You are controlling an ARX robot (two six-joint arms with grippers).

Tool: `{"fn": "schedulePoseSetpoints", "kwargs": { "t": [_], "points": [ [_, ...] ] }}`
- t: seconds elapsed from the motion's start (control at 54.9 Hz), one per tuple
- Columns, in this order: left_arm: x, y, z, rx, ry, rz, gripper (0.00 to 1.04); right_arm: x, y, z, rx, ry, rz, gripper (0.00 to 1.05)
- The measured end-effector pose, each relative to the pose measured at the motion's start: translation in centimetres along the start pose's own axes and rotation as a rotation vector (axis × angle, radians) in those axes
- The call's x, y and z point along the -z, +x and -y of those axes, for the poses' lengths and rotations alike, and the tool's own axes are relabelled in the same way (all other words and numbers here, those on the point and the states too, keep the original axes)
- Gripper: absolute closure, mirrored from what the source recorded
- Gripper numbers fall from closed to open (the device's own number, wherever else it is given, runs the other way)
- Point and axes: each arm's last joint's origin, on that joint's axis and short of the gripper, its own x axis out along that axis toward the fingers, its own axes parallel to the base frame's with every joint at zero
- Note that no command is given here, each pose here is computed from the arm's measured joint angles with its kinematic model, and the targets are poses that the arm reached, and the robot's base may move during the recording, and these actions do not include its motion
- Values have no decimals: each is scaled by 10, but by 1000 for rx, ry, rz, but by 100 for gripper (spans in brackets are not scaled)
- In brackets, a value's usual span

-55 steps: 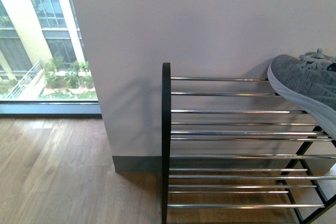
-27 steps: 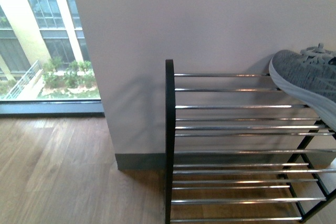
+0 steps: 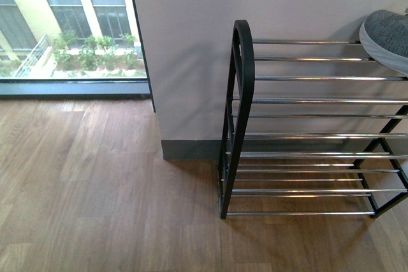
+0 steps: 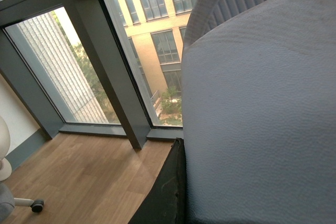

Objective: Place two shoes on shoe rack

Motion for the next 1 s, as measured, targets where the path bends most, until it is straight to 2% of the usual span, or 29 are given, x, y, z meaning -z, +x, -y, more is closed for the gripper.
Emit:
{"fn": "schedulePoseSetpoints", "kwargs": {
  "t": [0.055, 0.128, 0.365, 0.529, 0.693, 1.002],
  "points": [
    [0, 0, 0, 0, 0, 0, 103, -2, 8, 1, -63, 44, -25, 103],
    [0, 0, 0, 0, 0, 0, 103, -8, 21, 5, -75, 77, -30, 103],
    [0, 0, 0, 0, 0, 0, 103, -39, 80, 14, -48, 84, 0, 103],
    [0, 0, 0, 0, 0, 0, 103, -45, 122, 10, -56, 69, -39, 103],
    [0, 0, 0, 0, 0, 0, 103, -41, 176, -5, -95, -11, -112, 103],
    [0, 0, 0, 0, 0, 0, 103, -14, 229, -16, -105, -86, -246, 103]
  ]
}}
